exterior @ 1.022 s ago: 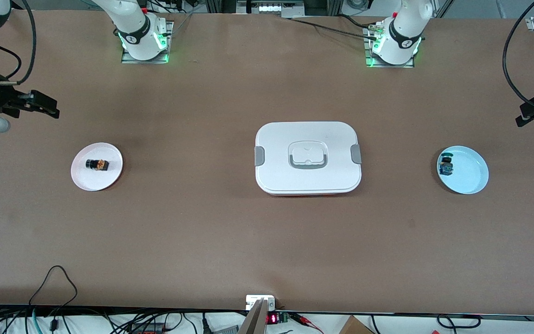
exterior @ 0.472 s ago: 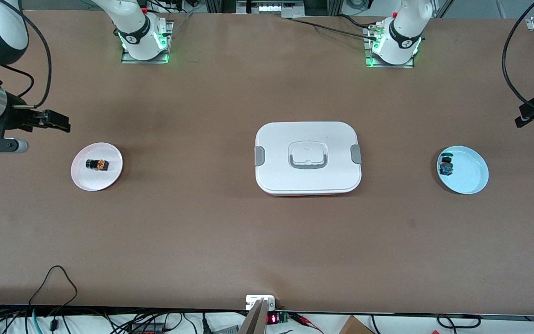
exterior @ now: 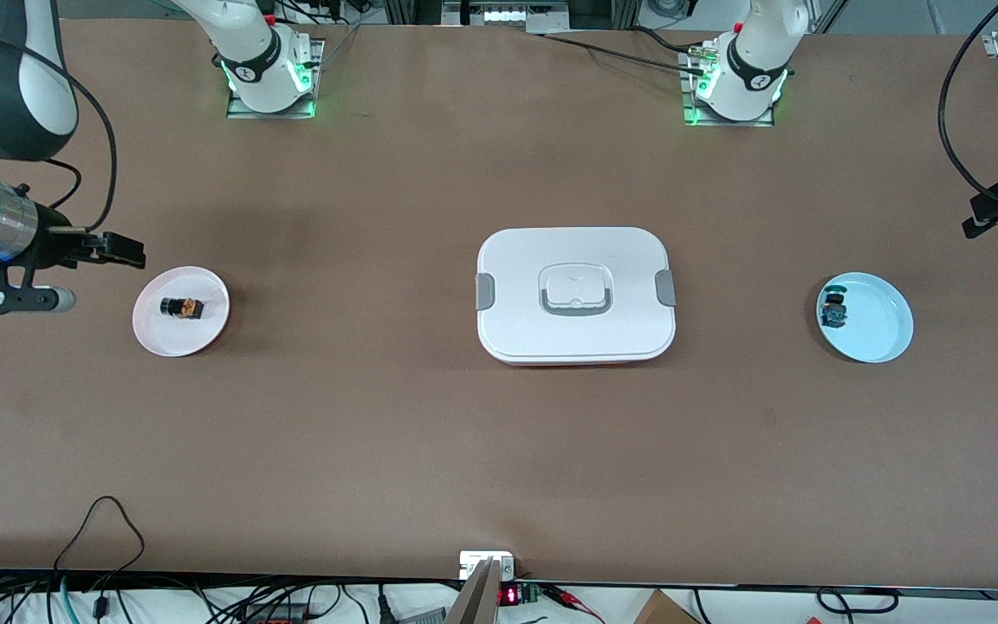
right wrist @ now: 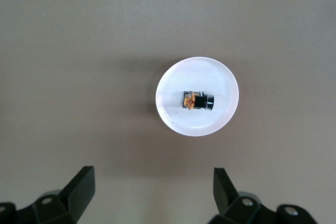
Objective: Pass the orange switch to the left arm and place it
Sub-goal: 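Move the right gripper toward the orange switch on the white plate, then lower the right gripper over the orange switch and close on it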
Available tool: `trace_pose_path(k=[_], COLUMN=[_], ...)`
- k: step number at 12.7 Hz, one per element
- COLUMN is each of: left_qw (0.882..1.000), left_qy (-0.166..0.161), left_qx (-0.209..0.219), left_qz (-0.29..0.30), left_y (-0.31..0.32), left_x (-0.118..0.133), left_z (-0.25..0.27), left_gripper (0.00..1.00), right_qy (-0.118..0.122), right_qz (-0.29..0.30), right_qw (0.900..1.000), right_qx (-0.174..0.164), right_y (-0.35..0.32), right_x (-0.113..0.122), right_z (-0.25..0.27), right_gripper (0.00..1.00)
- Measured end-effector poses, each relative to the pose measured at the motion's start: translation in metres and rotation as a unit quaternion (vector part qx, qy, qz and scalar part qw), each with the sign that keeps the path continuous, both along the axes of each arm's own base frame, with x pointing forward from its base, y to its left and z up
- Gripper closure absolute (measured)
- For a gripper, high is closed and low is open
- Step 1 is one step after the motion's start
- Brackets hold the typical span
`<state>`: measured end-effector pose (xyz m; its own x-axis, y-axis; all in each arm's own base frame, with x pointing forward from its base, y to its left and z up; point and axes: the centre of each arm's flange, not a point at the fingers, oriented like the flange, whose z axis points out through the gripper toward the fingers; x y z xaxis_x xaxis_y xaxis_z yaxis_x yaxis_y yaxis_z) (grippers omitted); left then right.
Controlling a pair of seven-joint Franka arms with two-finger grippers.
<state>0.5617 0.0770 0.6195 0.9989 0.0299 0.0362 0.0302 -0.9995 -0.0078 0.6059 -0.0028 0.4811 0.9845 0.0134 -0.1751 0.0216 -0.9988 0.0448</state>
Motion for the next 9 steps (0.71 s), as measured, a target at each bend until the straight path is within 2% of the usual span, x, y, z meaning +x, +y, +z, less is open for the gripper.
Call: trace_pose_path(k=[4,7,9], left_qw=[1.000,1.000,1.000], left_qy=[0.000,0.000,0.000], left_qx=[0.000,0.000,0.000], left_qz=[0.000,0.000,0.000], left_y=[0.000,0.000,0.000], left_x=[0.000,0.000,0.000], left_z=[0.000,0.000,0.000], left_gripper=[0.00,0.00,0.00], right_qy=[0.014,0.004,-0.001], right_qz=[0.002,0.006,0.003], right_qw=[1.000,1.000,1.000], right_qx=[-0.002,-0.003,-0.009], right_y=[0.000,-0.004,-0.015], right_x=[0.015,0.018,0.010], right_z=[-0.044,-0.083,-0.125], right_gripper=[0.00,0.00,0.00])
